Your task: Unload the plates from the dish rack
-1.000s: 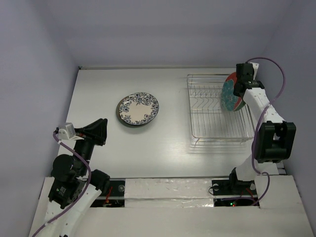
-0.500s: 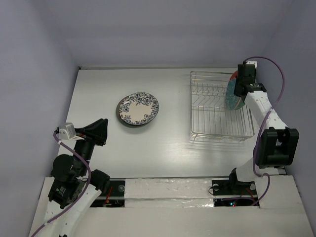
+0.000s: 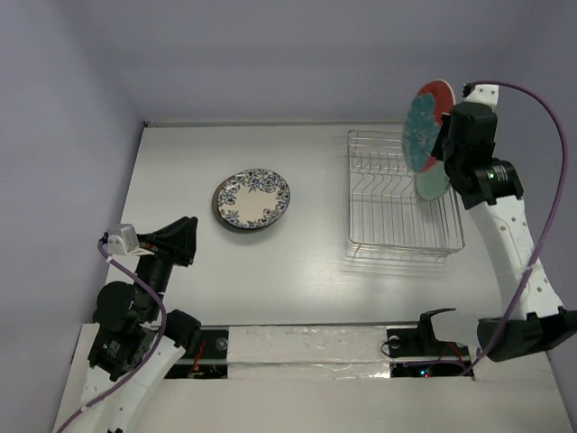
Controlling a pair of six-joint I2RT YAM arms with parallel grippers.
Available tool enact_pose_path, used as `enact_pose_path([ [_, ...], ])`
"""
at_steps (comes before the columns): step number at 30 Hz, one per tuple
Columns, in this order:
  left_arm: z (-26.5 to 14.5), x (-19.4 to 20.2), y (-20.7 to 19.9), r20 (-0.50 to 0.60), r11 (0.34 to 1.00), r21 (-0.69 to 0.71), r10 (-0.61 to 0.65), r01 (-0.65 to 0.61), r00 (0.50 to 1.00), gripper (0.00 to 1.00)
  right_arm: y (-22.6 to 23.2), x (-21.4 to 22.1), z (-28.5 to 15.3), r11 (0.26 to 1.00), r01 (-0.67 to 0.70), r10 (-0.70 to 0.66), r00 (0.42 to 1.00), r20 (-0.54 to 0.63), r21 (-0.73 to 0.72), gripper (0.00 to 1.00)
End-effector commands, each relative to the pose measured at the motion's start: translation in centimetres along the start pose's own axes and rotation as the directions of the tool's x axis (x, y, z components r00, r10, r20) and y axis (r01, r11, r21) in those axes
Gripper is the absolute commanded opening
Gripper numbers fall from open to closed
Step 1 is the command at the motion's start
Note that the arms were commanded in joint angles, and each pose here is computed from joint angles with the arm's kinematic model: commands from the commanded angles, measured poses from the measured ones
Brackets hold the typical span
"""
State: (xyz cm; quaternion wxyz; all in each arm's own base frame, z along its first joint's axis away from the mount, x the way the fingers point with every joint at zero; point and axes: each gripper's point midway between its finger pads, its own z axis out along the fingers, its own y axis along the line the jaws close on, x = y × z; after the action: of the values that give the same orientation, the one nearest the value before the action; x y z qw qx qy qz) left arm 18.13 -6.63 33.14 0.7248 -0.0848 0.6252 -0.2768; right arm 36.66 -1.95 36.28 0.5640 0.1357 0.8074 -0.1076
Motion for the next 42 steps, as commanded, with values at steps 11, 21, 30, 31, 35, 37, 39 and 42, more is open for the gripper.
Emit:
enact_pose_path([
  [11,0.9,0.5,-0.2,-0.018,1.0,0.002,0.001,-0.001,1.0,0.23,28.5,1.7,-8.1,0.398,-0.548,0.457,0.814,-0.359,-0.736,0.0],
  [21,1.3,1.1,-0.1,-0.038,1.0,-0.007,0.004,-0.004,0.999,0.23,39.0,10.8,-5.9,0.338,-0.692,0.378,0.721,-0.581,-0.638,0.0],
  [30,1.2,1.0,-0.1,-0.035,1.0,-0.006,0.005,-0.005,0.999,0.23,42.2,16.8,-5.8,0.354,-0.733,0.286,0.676,-0.679,-0.58,0.06],
  [31,1.3,1.0,-0.1,-0.037,1.0,-0.007,0.005,-0.005,0.999,0.23,42.5,17.4,-6.2,0.357,-0.734,0.273,0.674,-0.687,-0.578,0.12],
  [35,1.2,1.0,-0.1,-0.035,1.0,-0.006,0.003,-0.003,0.999,0.24,42.3,20.2,-6.3,0.42,-0.703,0.204,0.689,-0.695,-0.574,0.31],
  [37,1.2,0.9,-0.2,-0.031,1.0,-0.004,0.003,-0.004,1.0,0.24,41.4,21.0,-6.5,0.448,-0.687,0.185,0.697,-0.693,-0.571,0.43],
  [39,1.1,0.8,-0.2,-0.03,1.0,-0.003,0.002,-0.002,1.0,0.24,40.7,21.6,-7.3,0.478,-0.649,0.133,0.72,-0.681,-0.592,0.53],
  [42,1.1,0.8,-0.2,-0.028,1.0,-0.003,0.001,-0.001,1.0,0.24,39.3,22.8,-7.5,0.541,-0.576,0.056,0.752,-0.657,-0.613,0.72],
])
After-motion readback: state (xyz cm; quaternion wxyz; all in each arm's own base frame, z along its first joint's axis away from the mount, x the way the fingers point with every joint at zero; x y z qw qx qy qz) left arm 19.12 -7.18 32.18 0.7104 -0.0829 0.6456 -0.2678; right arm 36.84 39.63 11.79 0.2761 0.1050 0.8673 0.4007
